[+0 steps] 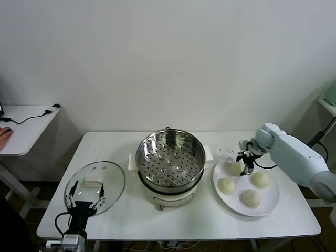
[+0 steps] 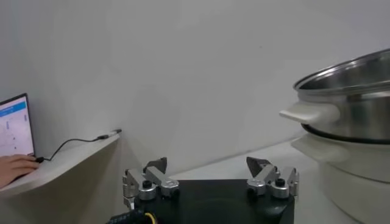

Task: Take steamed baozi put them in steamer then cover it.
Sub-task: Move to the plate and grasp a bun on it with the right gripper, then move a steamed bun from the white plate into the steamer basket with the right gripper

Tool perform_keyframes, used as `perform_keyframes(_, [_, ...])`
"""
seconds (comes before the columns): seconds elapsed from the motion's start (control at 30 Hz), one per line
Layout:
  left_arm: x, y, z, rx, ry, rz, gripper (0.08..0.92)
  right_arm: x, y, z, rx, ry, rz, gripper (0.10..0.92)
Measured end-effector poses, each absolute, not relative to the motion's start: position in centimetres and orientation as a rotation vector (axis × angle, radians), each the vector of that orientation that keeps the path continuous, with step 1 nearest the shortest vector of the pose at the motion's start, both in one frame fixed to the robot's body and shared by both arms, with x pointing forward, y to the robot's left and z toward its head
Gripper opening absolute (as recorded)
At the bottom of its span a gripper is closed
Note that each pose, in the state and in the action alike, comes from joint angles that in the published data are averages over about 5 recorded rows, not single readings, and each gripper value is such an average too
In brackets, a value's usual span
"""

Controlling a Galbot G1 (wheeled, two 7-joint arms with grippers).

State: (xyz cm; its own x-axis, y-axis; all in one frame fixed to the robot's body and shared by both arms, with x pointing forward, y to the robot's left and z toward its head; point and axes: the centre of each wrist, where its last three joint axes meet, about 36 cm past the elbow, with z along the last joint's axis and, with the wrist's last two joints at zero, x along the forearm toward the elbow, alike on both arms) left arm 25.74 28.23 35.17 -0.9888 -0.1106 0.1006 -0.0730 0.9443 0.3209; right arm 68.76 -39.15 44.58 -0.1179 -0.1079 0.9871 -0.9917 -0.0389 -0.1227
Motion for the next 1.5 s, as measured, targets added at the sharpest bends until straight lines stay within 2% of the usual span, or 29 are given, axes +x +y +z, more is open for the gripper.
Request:
perform_keyframes(0.23, [25.6,28.3,35.3,0.141,-2.979,-0.493,0.823,69.3,-39.2,47.3,1.315,-1.346,1.327,0.660])
perform_keyframes(0.5, [25.3,28.2,35.4,0.133,-2.974,-0.500,0.823,71.5,-36.6,55.7,1.443,-1.259,1.516,0.659])
perform_keyframes(0.77, [25.1,27.9,35.3,0.130,-2.968,-0.499,0.823,73.2,-29.8,66.3,1.585,-1.056,1.839,0.664])
perform_keyframes(0.93, [25.0,27.8,35.3,0.129,-2.961,-0.500,0.823,73.2,-23.7,70.5,1.667,-0.869,2.060,0.662])
perform_keyframes(1.2, [24.9,27.6,35.3,0.119,-2.949,-0.504,0.823,72.0,-13.6,72.0,1.783,-0.553,2.334,0.670])
perform_keyframes(1.5, [25.0,27.2,35.4,0.105,-2.946,-0.508,0.823,70.8,-5.7,68.8,1.883,-0.276,2.450,0.670])
